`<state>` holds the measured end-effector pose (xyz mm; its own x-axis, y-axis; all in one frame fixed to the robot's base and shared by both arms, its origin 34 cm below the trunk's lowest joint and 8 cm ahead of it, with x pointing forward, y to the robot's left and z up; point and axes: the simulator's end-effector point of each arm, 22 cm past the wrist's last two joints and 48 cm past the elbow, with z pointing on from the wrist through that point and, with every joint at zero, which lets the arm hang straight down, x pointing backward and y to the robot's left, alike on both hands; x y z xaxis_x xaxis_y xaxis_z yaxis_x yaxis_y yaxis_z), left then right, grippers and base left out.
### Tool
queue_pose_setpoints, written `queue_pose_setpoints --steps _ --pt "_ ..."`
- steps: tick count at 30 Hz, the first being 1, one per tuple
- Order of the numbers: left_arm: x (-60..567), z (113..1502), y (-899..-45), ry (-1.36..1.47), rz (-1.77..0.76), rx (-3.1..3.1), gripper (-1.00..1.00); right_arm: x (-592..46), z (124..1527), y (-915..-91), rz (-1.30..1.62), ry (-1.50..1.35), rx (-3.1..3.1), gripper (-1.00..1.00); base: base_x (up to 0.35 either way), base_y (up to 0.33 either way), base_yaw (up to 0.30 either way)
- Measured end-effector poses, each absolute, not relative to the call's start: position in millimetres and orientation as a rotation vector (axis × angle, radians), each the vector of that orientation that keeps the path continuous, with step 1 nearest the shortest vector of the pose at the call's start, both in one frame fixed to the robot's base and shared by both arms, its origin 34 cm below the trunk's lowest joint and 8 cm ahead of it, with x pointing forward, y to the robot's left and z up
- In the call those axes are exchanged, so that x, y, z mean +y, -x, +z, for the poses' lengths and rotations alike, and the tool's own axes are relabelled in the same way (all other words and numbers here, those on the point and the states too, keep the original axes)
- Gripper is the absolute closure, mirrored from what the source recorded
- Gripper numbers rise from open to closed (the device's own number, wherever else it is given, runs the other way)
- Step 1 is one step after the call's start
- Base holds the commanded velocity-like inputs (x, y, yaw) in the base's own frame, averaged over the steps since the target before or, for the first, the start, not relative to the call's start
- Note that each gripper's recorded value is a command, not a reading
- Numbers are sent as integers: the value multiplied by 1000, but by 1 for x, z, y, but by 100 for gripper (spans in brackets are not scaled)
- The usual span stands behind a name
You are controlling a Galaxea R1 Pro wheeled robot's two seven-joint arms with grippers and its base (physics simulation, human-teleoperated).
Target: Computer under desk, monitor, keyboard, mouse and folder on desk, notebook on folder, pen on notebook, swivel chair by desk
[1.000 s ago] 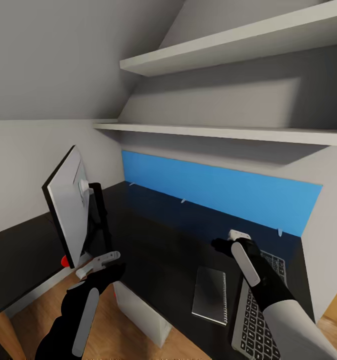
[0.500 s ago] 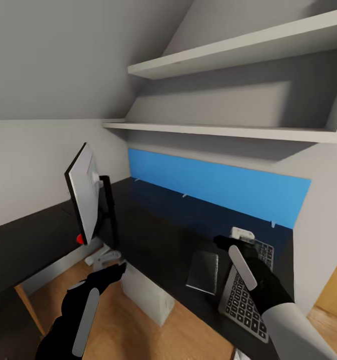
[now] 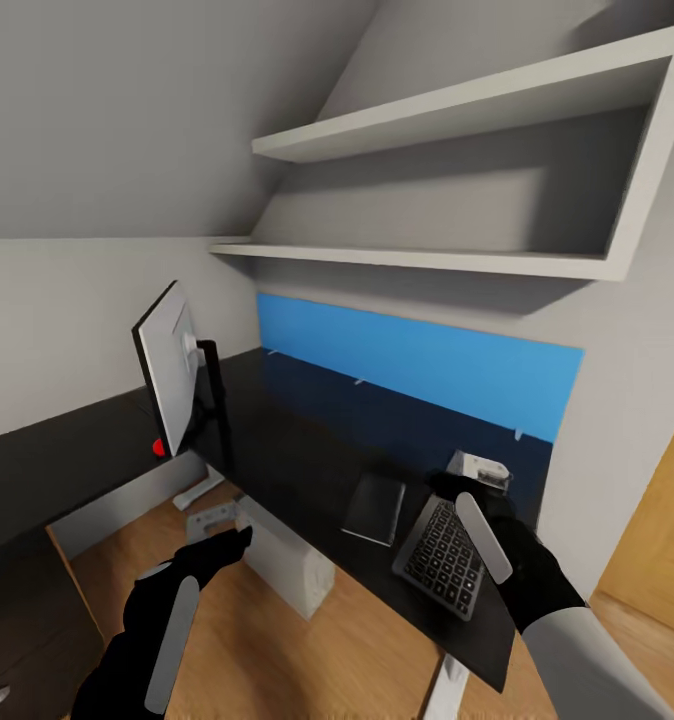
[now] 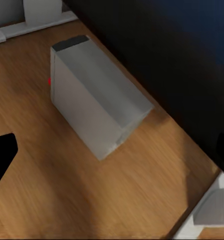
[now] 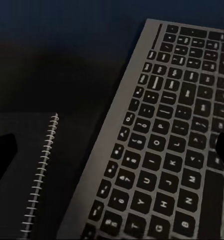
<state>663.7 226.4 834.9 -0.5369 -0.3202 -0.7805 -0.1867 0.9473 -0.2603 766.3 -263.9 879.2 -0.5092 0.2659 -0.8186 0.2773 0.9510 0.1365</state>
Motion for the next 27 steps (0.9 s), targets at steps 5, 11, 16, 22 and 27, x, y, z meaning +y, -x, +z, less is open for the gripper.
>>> queue_pose_setpoints --steps 5,11,16,22,27 --pt "220 823 -661 345 -186 2184 -100 -264 880 -766 -14 -382 2127 -100 -126 -133 1" --pt "213 805 -656 334 -185 2228 -100 -264 881 -767 -14 -382 2123 -100 -31 -33 92" --pt "211 802 -655 328 -190 2237 -100 -264 882 -767 -13 -384 2115 -100 -8 -124 221" --pt "201 801 -655 298 -193 2242 -100 -264 882 -767 -11 -385 2114 -100 -2 -263 190" --pt "195 802 -655 277 -194 2244 -100 -261 882 -767 -6 -378 2114 -100 0 -308 46"
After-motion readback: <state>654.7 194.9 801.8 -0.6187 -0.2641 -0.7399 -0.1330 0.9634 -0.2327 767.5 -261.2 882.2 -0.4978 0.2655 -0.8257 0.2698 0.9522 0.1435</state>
